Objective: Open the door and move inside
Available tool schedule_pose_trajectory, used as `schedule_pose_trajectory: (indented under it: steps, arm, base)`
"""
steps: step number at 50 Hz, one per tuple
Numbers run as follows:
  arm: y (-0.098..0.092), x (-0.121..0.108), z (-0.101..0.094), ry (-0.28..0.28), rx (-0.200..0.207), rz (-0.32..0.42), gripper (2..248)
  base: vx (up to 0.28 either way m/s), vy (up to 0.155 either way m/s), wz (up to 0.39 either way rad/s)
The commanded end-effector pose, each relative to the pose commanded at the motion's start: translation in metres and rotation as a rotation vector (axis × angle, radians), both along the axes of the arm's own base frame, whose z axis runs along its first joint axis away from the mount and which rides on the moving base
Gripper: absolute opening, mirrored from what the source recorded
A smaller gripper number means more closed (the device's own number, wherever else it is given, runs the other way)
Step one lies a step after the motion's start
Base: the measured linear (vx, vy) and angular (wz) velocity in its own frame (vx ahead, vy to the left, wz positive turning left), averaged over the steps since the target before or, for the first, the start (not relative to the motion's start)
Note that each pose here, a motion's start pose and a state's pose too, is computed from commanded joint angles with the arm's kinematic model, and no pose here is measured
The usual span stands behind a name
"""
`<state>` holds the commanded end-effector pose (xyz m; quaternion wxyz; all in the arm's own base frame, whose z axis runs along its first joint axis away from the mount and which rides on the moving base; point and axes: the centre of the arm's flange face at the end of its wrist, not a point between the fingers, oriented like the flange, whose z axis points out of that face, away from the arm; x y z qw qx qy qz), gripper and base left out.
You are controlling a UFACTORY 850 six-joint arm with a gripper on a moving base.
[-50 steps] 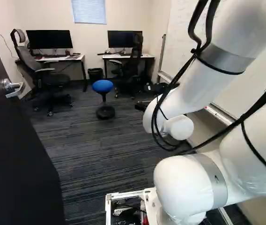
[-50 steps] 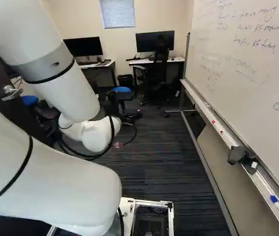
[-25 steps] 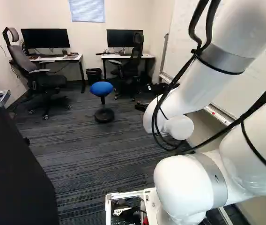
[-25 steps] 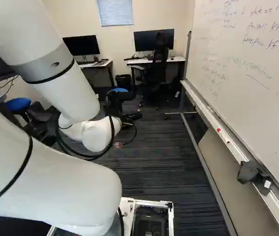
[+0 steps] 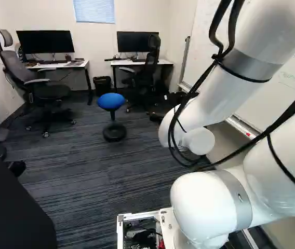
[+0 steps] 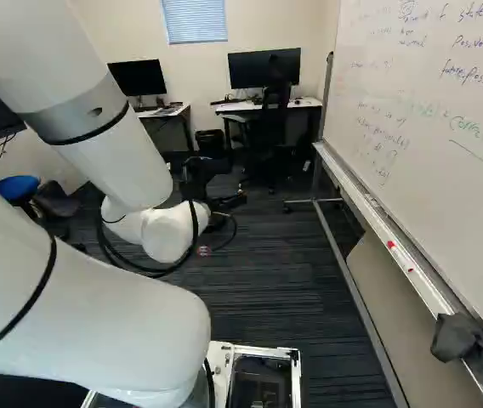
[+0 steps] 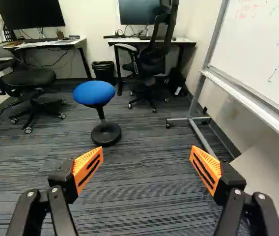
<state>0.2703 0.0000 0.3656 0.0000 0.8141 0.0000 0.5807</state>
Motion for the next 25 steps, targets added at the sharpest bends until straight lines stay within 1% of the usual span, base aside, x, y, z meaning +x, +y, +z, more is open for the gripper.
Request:
schedule_pose_trajectory:
  steps: [25]
  arm:
    - [0.0000,0.0000,0.0000,0.000,0.000,0.000,247]
  base:
    - [0.197,0.006,-0.016]
